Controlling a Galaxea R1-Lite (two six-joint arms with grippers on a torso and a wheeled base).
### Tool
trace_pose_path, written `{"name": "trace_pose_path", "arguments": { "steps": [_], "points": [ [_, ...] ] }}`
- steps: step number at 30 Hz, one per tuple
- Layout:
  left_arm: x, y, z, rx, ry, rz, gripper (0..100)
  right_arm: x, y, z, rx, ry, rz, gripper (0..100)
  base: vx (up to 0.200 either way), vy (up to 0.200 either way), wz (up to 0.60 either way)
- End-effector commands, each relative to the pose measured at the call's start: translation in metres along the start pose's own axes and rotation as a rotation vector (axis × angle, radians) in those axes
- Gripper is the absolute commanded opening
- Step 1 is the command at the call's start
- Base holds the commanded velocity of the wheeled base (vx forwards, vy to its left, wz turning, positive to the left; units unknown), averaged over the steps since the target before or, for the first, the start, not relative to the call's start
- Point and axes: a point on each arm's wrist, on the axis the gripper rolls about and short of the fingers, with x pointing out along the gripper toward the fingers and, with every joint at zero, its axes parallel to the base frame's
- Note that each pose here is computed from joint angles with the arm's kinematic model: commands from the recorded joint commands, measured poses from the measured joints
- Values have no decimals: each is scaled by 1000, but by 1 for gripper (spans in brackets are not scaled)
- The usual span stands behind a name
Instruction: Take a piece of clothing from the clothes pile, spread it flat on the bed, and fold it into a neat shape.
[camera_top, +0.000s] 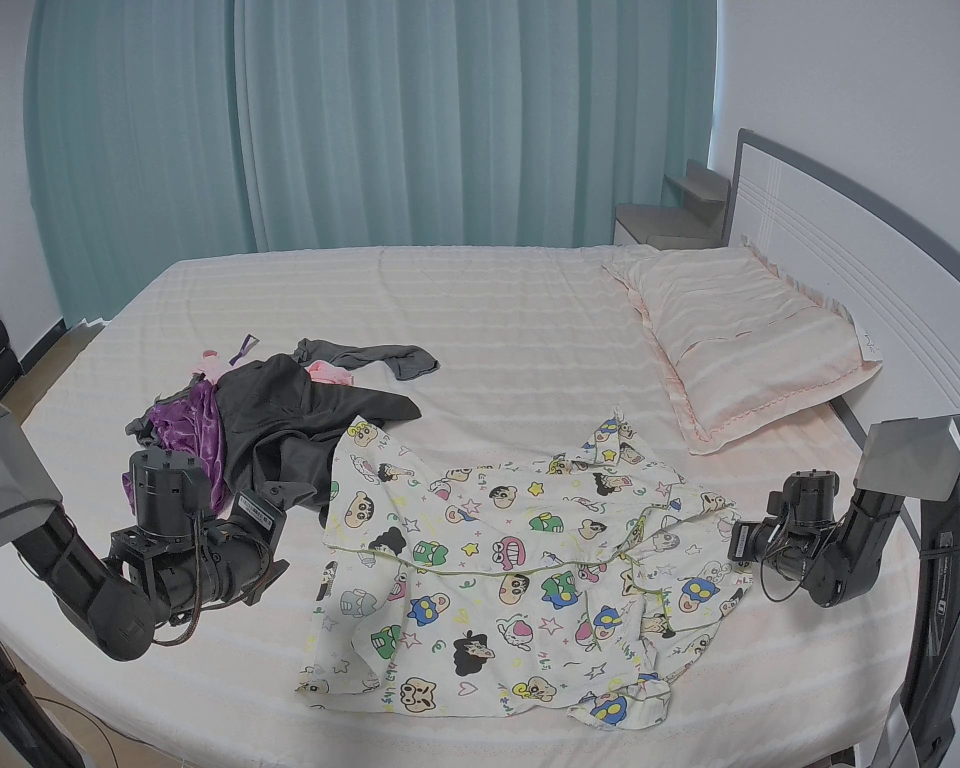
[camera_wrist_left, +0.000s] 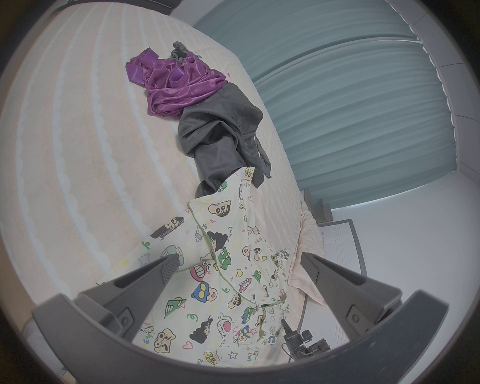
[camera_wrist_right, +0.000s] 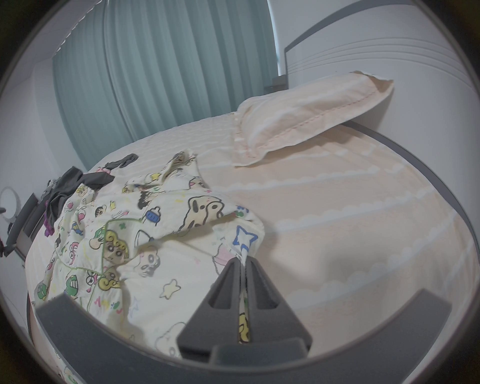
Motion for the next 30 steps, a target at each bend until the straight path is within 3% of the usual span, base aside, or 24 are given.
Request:
{"name": "trace_pose_path", "arguments": {
  "steps": [1, 19, 20, 25, 30],
  "points": [
    [1, 1, -3, 5, 9, 5, 100, -1, -23, 4, 34, -10, -53, 0, 0, 0, 0],
    [3, 3, -9, 10, 31, 18, 100, 4, -50, 10, 74, -37, -111, 0, 0, 0, 0],
    [3, 3, -9, 10, 33, 19, 100, 4, -50, 10, 74, -36, -112, 100, 0, 0, 0],
    [1, 6, -16, 18, 58, 29, 100, -4, -46, 14, 95, -63, -97, 100, 0, 0, 0],
    [-1, 9, -21, 25, 79, 41, 100, -29, -36, 22, 209, -126, -75, 100, 0, 0, 0]
  ]
}}
